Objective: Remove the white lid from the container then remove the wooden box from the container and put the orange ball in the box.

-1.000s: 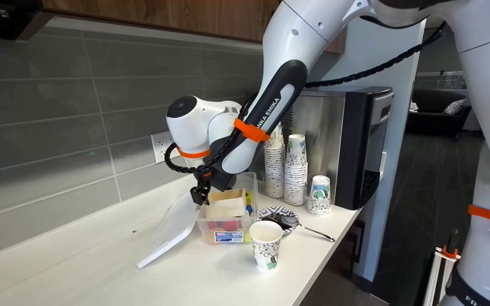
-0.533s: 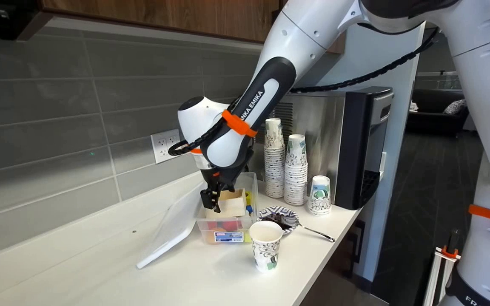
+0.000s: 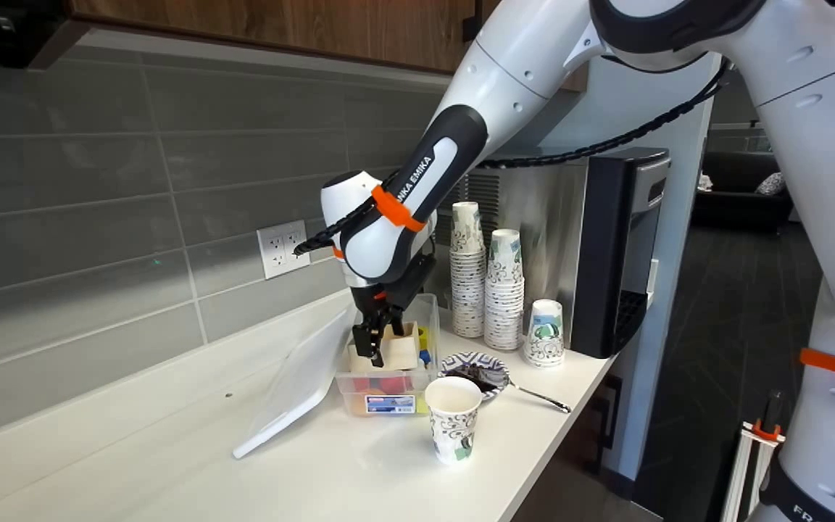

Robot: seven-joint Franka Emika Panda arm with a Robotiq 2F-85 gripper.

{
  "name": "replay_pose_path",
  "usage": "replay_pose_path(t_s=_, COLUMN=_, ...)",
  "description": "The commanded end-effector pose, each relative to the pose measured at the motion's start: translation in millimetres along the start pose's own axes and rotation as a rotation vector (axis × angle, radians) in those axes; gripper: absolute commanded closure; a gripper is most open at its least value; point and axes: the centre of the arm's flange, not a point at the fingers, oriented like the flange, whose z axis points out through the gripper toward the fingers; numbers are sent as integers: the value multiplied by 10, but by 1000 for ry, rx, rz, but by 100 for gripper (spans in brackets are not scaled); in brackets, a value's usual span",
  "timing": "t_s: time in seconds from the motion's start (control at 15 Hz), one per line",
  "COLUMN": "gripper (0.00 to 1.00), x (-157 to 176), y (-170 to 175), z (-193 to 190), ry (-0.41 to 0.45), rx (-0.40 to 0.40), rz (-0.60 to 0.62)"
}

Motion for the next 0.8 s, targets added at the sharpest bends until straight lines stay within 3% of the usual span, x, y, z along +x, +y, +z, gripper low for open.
replay_pose_path(t_s=0.0, gripper=25, x=147, y=106, z=110, ry=-19, rx=62, rz=-48)
replay_pose_path(t_s=0.07, gripper=28, x=136, y=106, z=140, ry=-28, rx=71, rz=-58)
replay_pose_path(t_s=0.6, gripper=90, x=34, y=121, z=185, ry=-39, rx=97, rz=-73)
replay_pose_path(t_s=0.73, gripper=100, x=11, y=112, z=163, ry=-39, rx=98, rz=-72)
